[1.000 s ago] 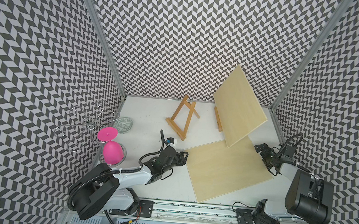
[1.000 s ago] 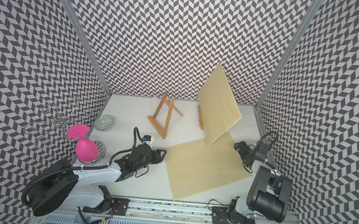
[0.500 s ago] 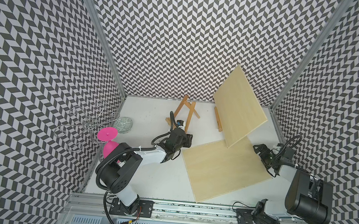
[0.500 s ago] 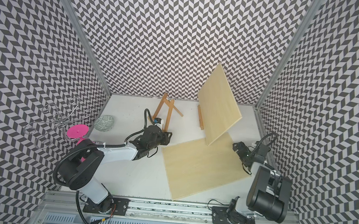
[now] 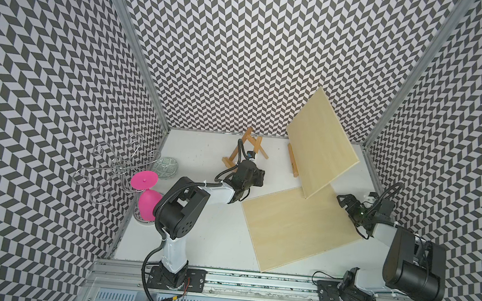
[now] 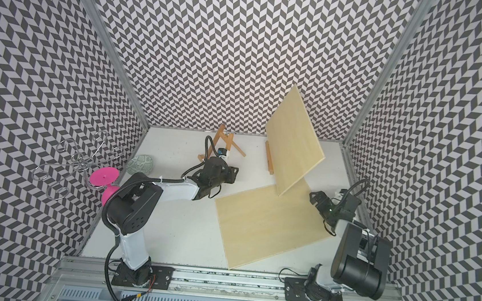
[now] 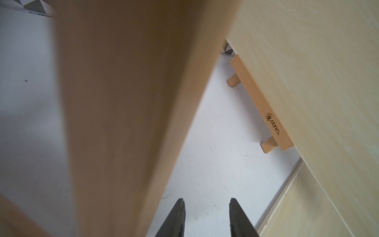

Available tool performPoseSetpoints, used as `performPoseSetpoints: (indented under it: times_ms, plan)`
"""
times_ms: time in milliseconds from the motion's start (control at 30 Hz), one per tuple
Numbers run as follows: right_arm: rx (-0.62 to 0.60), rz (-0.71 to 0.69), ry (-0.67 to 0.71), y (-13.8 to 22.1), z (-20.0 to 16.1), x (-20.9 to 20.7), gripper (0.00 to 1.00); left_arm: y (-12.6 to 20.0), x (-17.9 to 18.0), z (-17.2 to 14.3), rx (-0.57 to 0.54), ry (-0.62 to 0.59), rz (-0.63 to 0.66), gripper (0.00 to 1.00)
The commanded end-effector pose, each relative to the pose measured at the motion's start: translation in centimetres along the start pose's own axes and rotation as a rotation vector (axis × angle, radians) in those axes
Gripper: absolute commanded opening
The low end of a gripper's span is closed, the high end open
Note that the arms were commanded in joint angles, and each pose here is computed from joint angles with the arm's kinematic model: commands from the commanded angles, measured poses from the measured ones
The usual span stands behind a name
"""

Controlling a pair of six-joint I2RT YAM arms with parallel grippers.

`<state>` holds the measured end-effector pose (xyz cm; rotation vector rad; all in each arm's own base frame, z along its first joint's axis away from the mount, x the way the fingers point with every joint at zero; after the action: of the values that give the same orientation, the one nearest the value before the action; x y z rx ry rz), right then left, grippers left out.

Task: Assemble the easel
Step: Move the drawing board to the center of the board.

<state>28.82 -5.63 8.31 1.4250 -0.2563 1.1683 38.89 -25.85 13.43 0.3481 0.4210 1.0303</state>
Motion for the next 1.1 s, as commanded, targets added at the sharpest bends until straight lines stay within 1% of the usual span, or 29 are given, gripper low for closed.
performPoseSetpoints:
  times_ms: [0,100,167,200,333,433,533,667,733,833,933,1033,1067]
  plan:
    - [0.253,-0.187,-0.187,-0.2,-6.3,-4.7,0.96,1.2,-1.1,0.8,-0.011,0.014,-0.081,0.44]
    - [0.257,-0.196,-0.175,-0.1,-6.3,-4.6,0.96,3.8,-1.5,0.1,0.025,0.075,-0.083,0.48]
    - [0.265,-0.191,-0.173,0.0,-6.5,-4.5,0.96,6.1,-2.0,-1.2,0.024,0.105,-0.103,0.5]
    - [0.269,-0.193,-0.167,0.0,-6.6,-4.5,0.96,7.0,-2.0,-1.8,0.034,0.119,-0.088,0.52]
    - [0.296,-0.209,-0.144,0.0,-7.5,-4.4,0.96,10.3,-1.3,-4.7,0.094,0.179,-0.059,0.52]
    - [0.33,-0.23,-0.128,0.2,-8.9,-4.4,0.97,12.3,-1.5,-6.7,0.147,0.234,-0.122,0.52]
    - [0.332,-0.234,-0.134,0.7,-9.8,-4.6,0.97,14.2,-1.6,-8.1,0.161,0.253,-0.099,0.54]
    - [0.367,-0.218,-0.102,0.9,-11.1,-3.9,0.97,15.8,-0.2,-10.3,0.176,0.283,-0.017,0.57]
    - [0.375,-0.212,-0.088,1.2,-11.6,-3.8,0.96,16.2,0.5,-11.7,0.223,0.299,0.021,0.57]
    - [0.39,-0.218,-0.057,1.6,-12.5,-3.8,0.96,17.0,1.6,-13.6,0.257,0.326,0.089,0.57]
    - [0.424,-0.214,-0.052,1.9,-13.2,-3.7,0.96,18.1,2.2,-14.1,0.23,0.341,0.113,0.59]
    - [0.418,-0.195,-0.047,2.2,-13.5,-3.3,0.96,18.9,3.8,-15.0,0.223,0.35,0.19,0.6]
    - [0.419,-0.191,-0.038,2.3,-13.7,-3.0,0.96,19.0,4.1,-15.0,0.224,0.351,0.192,0.6]
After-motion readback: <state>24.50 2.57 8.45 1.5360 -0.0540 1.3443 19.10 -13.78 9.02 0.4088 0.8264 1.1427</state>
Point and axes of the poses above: each gripper's point midway between its finger pads, its own y axis back along the fingers, its own x axis along the line the jaws close on, z = x × y, the point moved 6 cm from there along y, back along the fingers, and after that the axes turned 14 degrees about -y, right-handed, at the moved point
